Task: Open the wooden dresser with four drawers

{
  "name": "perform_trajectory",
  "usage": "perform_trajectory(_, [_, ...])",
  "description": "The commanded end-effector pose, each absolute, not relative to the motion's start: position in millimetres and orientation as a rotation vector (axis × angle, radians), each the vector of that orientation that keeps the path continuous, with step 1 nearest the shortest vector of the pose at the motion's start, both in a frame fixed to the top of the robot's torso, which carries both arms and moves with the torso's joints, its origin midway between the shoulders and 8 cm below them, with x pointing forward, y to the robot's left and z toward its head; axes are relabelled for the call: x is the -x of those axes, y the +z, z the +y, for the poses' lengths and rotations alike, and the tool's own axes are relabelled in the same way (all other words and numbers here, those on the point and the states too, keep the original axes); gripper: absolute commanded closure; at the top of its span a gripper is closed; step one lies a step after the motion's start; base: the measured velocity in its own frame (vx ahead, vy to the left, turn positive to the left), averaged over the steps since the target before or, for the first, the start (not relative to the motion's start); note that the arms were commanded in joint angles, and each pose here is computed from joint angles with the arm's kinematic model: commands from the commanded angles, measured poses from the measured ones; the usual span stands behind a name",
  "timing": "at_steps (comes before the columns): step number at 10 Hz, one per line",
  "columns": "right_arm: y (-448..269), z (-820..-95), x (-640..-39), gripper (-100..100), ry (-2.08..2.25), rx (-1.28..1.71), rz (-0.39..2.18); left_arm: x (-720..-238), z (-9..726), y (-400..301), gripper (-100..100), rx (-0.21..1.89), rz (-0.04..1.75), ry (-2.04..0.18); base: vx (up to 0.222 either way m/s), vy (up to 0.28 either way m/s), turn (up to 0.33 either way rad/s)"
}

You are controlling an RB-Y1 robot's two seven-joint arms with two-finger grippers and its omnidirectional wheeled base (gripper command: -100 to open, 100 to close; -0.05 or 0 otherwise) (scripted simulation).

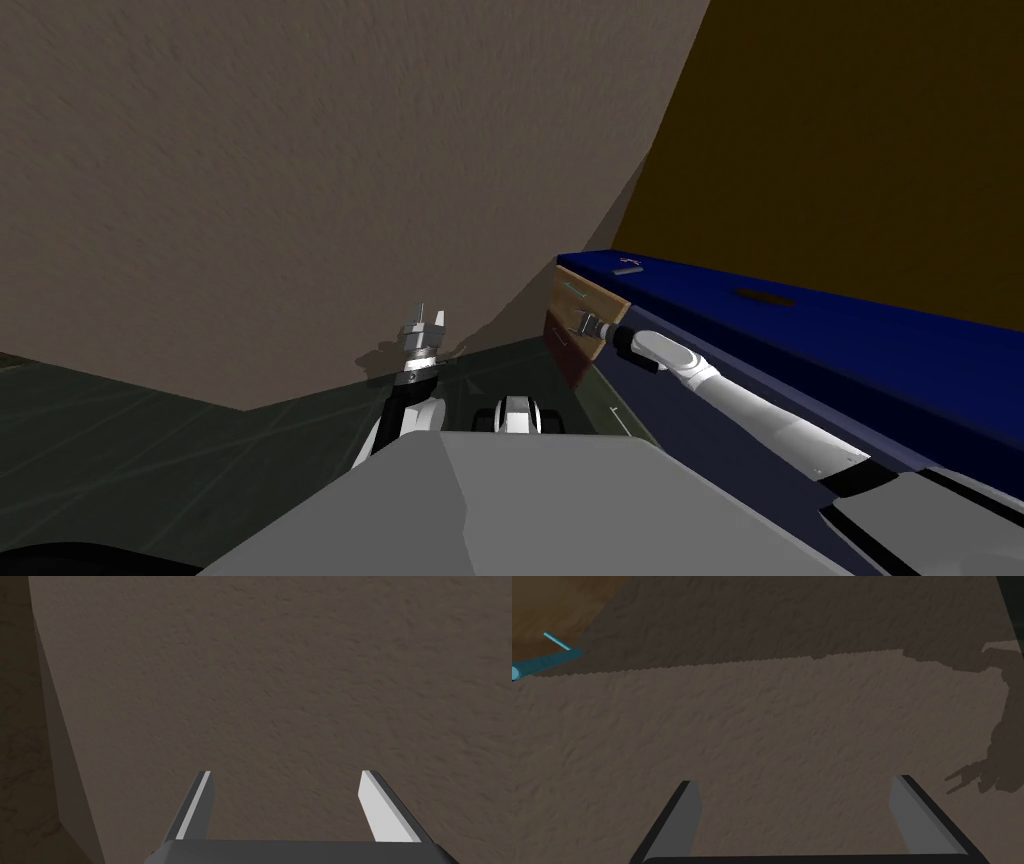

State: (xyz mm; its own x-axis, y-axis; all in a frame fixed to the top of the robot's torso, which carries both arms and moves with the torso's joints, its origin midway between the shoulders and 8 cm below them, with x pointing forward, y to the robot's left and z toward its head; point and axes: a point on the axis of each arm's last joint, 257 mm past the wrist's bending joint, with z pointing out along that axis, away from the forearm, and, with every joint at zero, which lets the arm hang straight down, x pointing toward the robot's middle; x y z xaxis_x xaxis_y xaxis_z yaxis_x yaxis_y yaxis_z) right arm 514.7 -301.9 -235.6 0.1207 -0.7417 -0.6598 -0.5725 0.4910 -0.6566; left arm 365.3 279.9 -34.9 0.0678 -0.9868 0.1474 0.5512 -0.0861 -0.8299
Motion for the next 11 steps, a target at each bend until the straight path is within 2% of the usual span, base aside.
perform_trajectory(1, [-237.1,-352.6,-527.1,-100,-0.349,1.289,1.57,-365.3,279.8,-34.9,0,0.903,0.639,-1.436,0.046,0.054,0.106])
perform_trajectory(11, [-201.2,-503.6,-545.8,-100,-0.847,1.591,1.563,-365.3,279.9,-34.9,0,0.903,0.639,-1.436,0.042,0.043,0.068])
